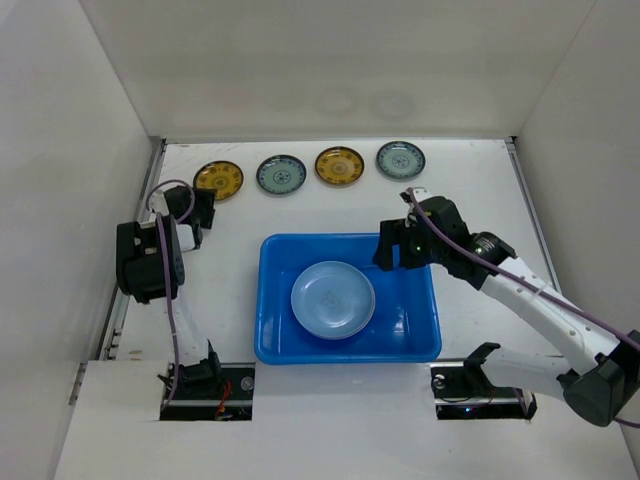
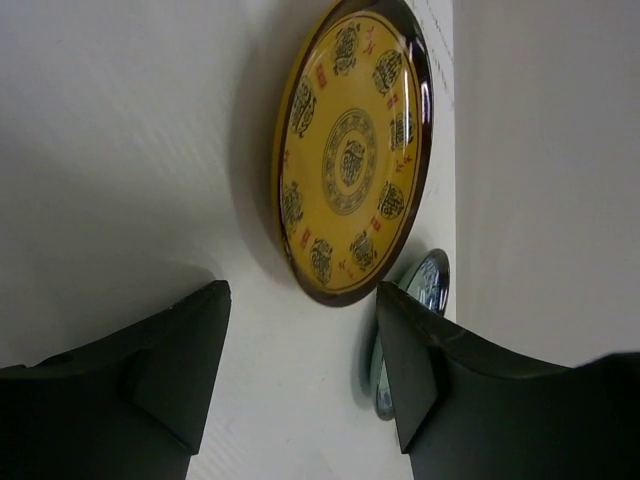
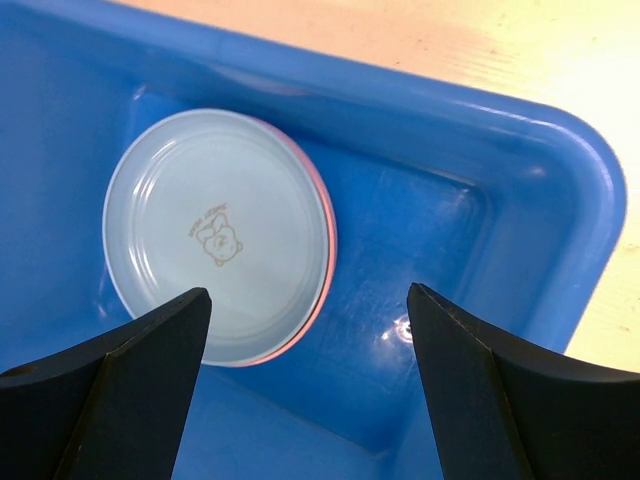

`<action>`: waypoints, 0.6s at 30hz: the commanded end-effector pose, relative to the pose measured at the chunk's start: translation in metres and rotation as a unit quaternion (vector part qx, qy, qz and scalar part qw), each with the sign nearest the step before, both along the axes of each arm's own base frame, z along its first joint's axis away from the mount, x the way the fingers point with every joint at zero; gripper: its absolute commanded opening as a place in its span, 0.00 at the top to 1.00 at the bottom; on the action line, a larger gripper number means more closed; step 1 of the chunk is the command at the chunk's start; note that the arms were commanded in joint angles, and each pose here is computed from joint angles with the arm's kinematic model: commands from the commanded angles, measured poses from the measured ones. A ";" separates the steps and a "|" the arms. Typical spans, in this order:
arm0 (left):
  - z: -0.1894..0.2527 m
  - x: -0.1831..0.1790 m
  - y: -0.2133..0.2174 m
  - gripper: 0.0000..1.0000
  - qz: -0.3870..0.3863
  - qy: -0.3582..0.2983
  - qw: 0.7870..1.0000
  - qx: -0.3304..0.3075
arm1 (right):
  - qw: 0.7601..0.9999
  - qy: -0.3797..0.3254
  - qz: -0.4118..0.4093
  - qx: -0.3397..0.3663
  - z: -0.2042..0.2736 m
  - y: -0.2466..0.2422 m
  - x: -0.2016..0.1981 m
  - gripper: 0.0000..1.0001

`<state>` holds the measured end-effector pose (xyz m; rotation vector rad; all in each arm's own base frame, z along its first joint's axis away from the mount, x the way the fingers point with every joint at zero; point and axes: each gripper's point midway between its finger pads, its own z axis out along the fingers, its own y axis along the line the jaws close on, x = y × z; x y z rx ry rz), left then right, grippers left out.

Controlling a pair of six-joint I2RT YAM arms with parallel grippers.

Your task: Place the plates into the plastic bin on the countertop

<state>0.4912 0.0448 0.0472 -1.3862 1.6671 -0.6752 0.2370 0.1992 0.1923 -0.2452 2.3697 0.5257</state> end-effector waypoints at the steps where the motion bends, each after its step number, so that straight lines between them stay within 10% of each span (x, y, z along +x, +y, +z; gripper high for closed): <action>1: -0.005 0.016 0.002 0.43 0.014 -0.001 1.000 -0.021 | 0.999 -0.030 -0.020 0.017 0.015 -0.004 0.014 0.15; 18: -0.023 0.051 0.009 1.00 0.013 0.028 0.999 -0.030 | 0.997 -0.025 -0.059 0.033 0.015 -0.016 0.016 0.17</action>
